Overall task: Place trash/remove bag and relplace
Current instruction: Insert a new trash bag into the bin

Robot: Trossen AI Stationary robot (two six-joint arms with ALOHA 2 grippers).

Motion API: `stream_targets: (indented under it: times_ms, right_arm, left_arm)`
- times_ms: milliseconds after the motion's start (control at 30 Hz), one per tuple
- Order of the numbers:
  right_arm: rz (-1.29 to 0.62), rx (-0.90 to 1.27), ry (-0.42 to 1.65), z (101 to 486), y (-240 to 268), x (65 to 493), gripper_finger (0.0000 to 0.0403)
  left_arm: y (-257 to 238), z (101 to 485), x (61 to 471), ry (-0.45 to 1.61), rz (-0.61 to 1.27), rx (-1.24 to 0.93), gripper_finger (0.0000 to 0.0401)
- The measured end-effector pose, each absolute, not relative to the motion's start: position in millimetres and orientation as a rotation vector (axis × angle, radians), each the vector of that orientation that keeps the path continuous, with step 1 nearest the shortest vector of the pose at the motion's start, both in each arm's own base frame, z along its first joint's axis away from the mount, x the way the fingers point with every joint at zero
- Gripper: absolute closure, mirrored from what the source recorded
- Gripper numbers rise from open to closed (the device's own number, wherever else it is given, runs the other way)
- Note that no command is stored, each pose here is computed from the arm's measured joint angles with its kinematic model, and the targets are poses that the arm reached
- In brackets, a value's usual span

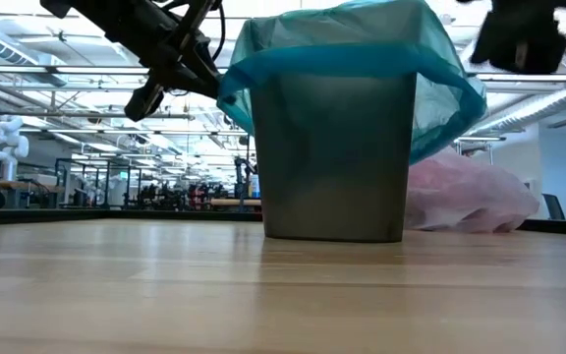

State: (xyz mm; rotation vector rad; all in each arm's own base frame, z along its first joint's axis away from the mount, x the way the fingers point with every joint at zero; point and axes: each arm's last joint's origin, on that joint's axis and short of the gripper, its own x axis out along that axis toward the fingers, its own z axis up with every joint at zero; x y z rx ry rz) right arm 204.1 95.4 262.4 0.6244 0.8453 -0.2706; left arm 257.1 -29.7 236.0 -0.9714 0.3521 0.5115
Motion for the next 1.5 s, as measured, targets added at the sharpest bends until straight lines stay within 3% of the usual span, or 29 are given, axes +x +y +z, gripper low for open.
stream_targets:
  times_ms: [233,433,633,1067,1500]
  right_arm:
    - [-0.426,0.592,0.731,297.2,83.2,195.1,0.0403]
    - [-0.580,0.584,0.744,296.2,65.7,193.2,0.0403]
    - [-0.673,0.606,0.644,297.6,59.2,196.3,0.0403]
    - [-0.607,0.898,0.353,258.7,55.9,202.5,0.0403]
    - [-0.716,1.029,0.353,206.4,39.2,196.6,0.0403]
  left_arm:
    - [-22.2,250.6,247.0,0.294,0.524,-0.934,0.0401]
    - [-2.0,263.6,233.5,0.226,0.596,-0.951,0.0401]
    - [15.8,267.5,242.6,0.166,0.549,-0.977,0.0401]
    - [24.7,229.3,263.7,0.131,0.449,-1.067,0.0401]
    - [21.0,195.9,279.9,0.223,0.458,-1.093,0.0401]
